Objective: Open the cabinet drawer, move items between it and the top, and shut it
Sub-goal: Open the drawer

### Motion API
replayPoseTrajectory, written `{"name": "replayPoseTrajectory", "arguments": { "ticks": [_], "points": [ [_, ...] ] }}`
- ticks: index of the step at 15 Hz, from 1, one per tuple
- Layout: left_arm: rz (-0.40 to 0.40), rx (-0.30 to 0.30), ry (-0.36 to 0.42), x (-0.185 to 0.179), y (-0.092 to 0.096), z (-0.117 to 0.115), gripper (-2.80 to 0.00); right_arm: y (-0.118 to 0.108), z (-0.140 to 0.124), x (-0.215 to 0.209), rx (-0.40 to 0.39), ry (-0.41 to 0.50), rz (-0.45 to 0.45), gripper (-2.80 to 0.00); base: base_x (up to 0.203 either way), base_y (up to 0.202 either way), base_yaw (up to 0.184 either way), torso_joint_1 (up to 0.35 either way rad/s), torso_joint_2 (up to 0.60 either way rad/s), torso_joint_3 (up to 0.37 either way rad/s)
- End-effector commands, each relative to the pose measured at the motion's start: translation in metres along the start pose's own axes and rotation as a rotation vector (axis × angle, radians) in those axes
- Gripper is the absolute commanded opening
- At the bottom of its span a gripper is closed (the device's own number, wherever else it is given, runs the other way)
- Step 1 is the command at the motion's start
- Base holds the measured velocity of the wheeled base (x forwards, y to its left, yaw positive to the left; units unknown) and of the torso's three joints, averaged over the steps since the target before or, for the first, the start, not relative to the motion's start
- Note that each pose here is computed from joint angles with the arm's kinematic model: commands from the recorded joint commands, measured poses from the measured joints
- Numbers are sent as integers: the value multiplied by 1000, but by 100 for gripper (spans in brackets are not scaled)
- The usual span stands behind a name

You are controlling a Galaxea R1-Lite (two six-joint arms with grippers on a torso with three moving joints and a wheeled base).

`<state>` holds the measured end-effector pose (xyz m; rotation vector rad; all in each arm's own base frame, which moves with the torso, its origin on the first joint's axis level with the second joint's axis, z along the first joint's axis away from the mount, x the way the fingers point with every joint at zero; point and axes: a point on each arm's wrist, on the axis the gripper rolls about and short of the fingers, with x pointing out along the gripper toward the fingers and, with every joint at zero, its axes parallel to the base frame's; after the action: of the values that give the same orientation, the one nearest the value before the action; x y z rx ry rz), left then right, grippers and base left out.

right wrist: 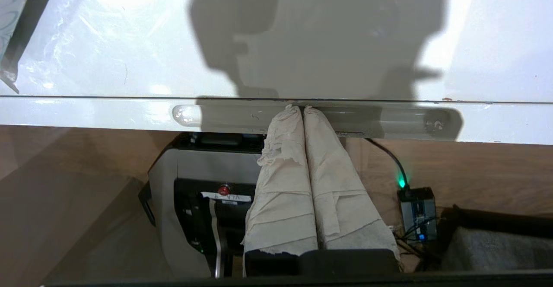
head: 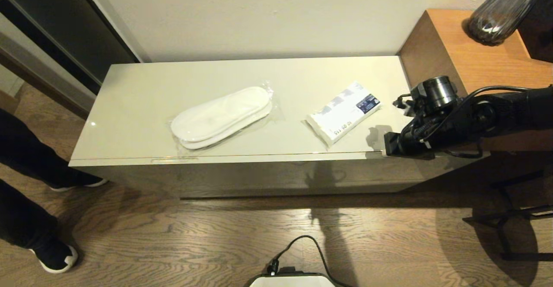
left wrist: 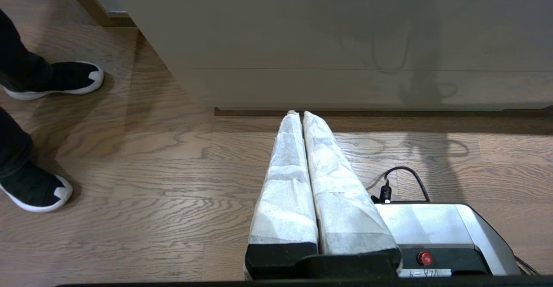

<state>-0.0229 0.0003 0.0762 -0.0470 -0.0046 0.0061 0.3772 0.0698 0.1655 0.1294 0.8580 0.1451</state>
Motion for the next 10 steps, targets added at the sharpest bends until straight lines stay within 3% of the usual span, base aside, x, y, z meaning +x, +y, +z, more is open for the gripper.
{"name": "replayPoseTrajectory", "arguments": {
  "ticks": [1,4,10],
  "points": [
    [0,-1,0,0,0,0,-280,-1,-2,9,2,22,-11,-280,0,0,0,0,0,0],
    [0,-1,0,0,0,0,-280,-2,-7,11,5,79,-23,-280,0,0,0,0,0,0],
    [0,-1,0,0,0,0,-280,-4,-15,8,15,100,-30,-280,0,0,0,0,0,0]
  ]
}}
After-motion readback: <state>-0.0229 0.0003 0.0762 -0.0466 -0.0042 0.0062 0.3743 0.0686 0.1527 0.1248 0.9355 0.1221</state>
